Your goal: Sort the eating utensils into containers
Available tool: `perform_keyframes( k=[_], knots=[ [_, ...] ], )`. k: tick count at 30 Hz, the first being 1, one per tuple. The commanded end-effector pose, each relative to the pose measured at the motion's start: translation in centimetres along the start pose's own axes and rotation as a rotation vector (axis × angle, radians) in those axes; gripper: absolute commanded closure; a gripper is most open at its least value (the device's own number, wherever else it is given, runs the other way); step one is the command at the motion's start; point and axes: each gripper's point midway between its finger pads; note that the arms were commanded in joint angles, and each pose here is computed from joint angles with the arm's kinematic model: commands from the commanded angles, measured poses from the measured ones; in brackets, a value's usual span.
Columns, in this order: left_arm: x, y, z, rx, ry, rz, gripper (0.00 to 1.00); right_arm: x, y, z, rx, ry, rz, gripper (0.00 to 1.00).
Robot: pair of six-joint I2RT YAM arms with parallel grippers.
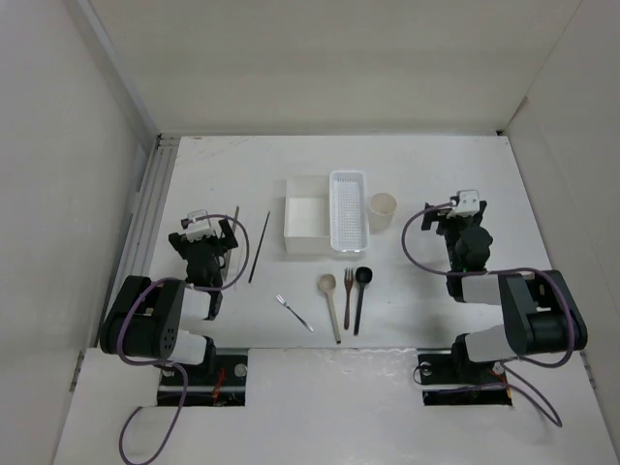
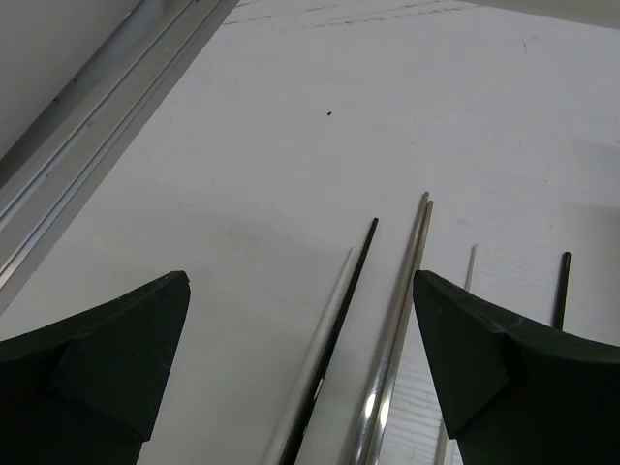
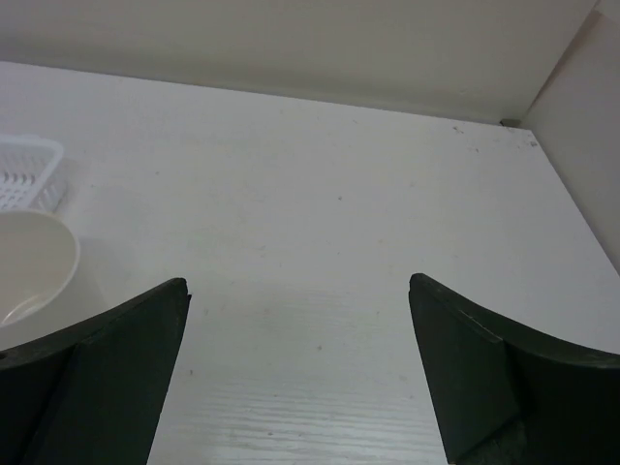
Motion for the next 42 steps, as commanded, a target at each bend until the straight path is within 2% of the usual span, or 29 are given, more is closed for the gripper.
perform_keyframes(
  k=[1, 3, 4, 7, 8, 9, 10, 11, 12, 13, 14, 15, 16, 17, 18, 19, 20, 21, 22, 24, 25, 26, 28, 29, 32, 35, 38, 42],
  knots=[
    [0.3, -7.1, -1.9, -0.114, 0.069, -0.258, 0.0, 0.7, -3.1, -0.2, 0.003, -0.006, -0.076, 0.0],
    [0.3, -7.1, -1.9, -0.114, 0.069, -0.258, 0.0, 1.5, -6.3, -1.0, 0.004, -0.002, -0.09, 0.0],
    [0.3, -7.0, -2.2, -0.111, 0.088, -0.255, 0.0, 1.6, -4.8, -0.8, -0.001, -0.023, 0.019, 0.0],
    [-0.7, -7.2, -4.4, -0.007, 0.246, -0.263, 0.0, 3.0, -13.2, -2.1, -0.1, -0.039, -0.128, 0.0],
    [-1.5, -8.4, -4.6, -0.008, 0.269, -0.311, 0.0, 3.0, -15.3, -1.5, -0.128, -0.061, -0.154, 0.0],
    [-1.8, -9.2, -4.7, -0.011, 0.271, -0.32, 0.0, 3.3, -20.2, -2.8, -0.155, -0.022, -0.235, 0.0],
    [-1.4, -10.8, -5.0, -0.012, 0.26, -0.319, 0.0, 3.5, -22.4, -3.5, -0.23, 0.01, -0.252, 0.0],
    [-1.7, -7.8, -6.5, 0.155, 0.355, -0.077, 0.0, 3.6, -23.2, -4.0, -0.289, 0.024, -0.21, 0.0],
    [-1.4, -9.4, -7.0, 0.411, 0.398, -0.064, 0.0, 3.3, -28.0, -5.7, -0.331, 0.119, -0.241, 0.0],
    [-0.6, -15.1, -8.5, 0.432, 0.397, -0.124, 0.0, 3.4, -29.1, -6.4, -0.393, 0.171, -0.211, 0.0],
    [-0.2, -14.7, -8.0, 0.45, 0.367, -0.03, 0.0, 4.1, -28.8, -7.1, -0.508, 0.227, -0.142, 0.0],
    [0.8, -16.8, -5.8, 0.451, 0.204, -0.031, 0.0, 3.5, -28.7, -9.0, -0.491, 0.369, -0.048, 0.0],
    [1.4, -21.6, -5.2, 0.368, 0.092, -0.091, 0.0, 4.1, -29.5, -10.2, -0.431, 0.452, -0.022, 0.0],
    [2.8, -21.7, -4.1, 0.349, -0.006, -0.048, 0.0, 4.1, -29.7, -10.8, -0.361, 0.522, 0.004, 0.0],
    [3.0, -20.1, -3.1, 0.395, -0.026, 0.084, 0.0, 4.0, -29.6, -11.6, -0.302, 0.585, 0.036, 0.0],
    [3.4, -23.1, -4.9, 0.422, 0.058, 0.095, 0.0, 3.8, -30.6, -11.6, -0.252, 0.628, 0.054, 0.0],
    [3.5, -22.1, -5.3, 0.452, 0.117, 0.18, 0.0, 5.3, -29.7, -10.0, -0.27, 0.571, 0.081, 0.0],
    [3.7, -18.7, -5.0, 0.44, 0.14, 0.337, 0.0, 6.2, -29.4, -8.5, -0.298, 0.499, 0.093, 0.0],
    [3.5, -17.5, -6.2, 0.386, 0.216, 0.391, 0.0, 7.1, -28.8, -5.5, -0.347, 0.374, 0.103, 0.0],
    [3.0, -15.1, -6.8, 0.348, 0.298, 0.493, 0.0, 7.8, -28.4, -2.7, -0.282, 0.297, 0.091, 0.05],
    [2.7, -13.1, -6.6, 0.325, 0.316, 0.568, 0.0, 8.0, -26.8, -0.9, -0.283, 0.226, 0.141, 0.08],
    [2.8, -12.6, -6.8, 0.321, 0.331, 0.583, 0.12, 8.3, -27.8, 0.7, -0.23, 0.13, 0.108, 0.14],
    [2.2, -8.8, -5.8, 0.333, 0.321, 0.7, 0.28, 8.7, -27.0, 3.4, -0.078, -0.008, 0.124, 0.18],
    [2.3, -7.9, -5.5, 0.355, 0.326, 0.729, 0.3, 8.6, -26.2, 5.2, -0.04, -0.131, 0.138, 0.2],
    [1.7, -3.1, -4.4, 0.365, 0.322, 0.898, 0.36, 8.3, -24.2, 8.0, 0.035, -0.239, 0.181, 0.25],
    [2.0, 0.2, -2.9, 0.373, 0.28, 0.992, 0.5, 7.8, -22.6, 10.2, 0.046, -0.296, 0.216, 0.29],
    [1.8, 1.6, -2.5, 0.373, 0.277, 1.02, 0.61, 7.1, -21.7, 12.0, 0.037, -0.34, 0.233, 0.29],
    [1.4, 3.0, -2.4, 0.35, 0.276, 1.045, 0.65, 6.4, -21.0, 11.9, 0.028, -0.33, 0.249, 0.29]
  ],
)
Point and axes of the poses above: each gripper's point midway between its finger pads, its own x axis out along the fingers, its own z axis along the line the jaws close on, y = z × x, and after that the axes turned 8 degrees about -x, right-handed
